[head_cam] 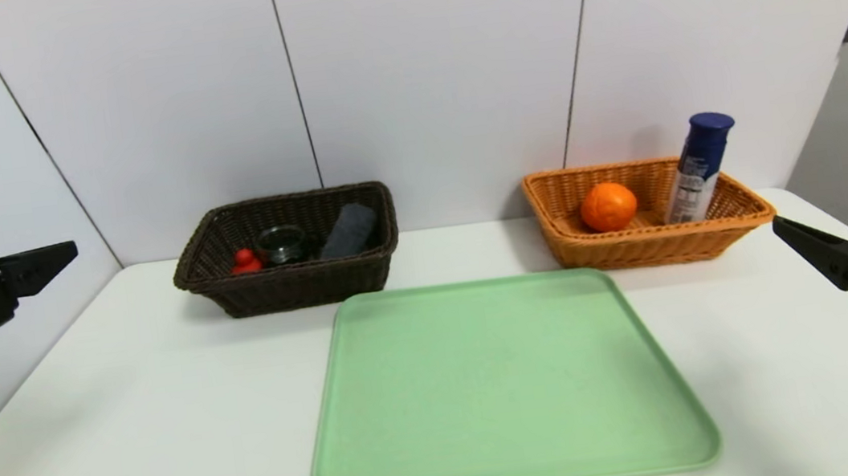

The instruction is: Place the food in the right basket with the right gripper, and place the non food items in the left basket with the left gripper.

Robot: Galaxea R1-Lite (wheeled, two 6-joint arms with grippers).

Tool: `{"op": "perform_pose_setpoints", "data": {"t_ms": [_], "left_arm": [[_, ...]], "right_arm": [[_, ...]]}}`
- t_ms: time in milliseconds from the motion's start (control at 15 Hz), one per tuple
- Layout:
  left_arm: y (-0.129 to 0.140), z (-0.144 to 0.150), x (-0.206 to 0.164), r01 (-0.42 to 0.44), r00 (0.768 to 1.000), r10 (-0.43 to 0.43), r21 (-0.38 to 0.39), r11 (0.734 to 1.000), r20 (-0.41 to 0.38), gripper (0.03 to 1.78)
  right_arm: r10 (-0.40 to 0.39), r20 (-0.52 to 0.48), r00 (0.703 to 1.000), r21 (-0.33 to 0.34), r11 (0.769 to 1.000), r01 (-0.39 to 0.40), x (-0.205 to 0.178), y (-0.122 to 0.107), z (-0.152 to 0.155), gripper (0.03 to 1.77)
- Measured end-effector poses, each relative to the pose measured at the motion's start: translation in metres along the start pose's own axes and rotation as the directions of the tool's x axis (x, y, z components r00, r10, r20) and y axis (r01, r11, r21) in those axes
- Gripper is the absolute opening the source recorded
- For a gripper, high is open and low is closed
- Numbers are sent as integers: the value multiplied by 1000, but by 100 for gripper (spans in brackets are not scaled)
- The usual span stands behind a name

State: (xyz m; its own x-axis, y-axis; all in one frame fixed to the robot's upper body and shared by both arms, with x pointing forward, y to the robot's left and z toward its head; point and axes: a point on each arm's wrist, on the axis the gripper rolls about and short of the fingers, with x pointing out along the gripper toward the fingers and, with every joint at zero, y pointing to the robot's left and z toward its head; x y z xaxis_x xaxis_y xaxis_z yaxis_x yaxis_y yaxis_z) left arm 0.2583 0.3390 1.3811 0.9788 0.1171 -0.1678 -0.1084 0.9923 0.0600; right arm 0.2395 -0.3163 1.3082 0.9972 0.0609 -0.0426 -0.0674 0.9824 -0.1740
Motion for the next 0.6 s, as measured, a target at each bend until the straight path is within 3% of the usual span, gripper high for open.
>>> {"op": "perform_pose_setpoints", "data": {"t_ms": [600], "left_arm": [[4,-26,-63,58,998,-58,-25,998,7,169]], "right_arm": [[-82,11,997,-21,996,83,-32,-10,-17,171]]}}
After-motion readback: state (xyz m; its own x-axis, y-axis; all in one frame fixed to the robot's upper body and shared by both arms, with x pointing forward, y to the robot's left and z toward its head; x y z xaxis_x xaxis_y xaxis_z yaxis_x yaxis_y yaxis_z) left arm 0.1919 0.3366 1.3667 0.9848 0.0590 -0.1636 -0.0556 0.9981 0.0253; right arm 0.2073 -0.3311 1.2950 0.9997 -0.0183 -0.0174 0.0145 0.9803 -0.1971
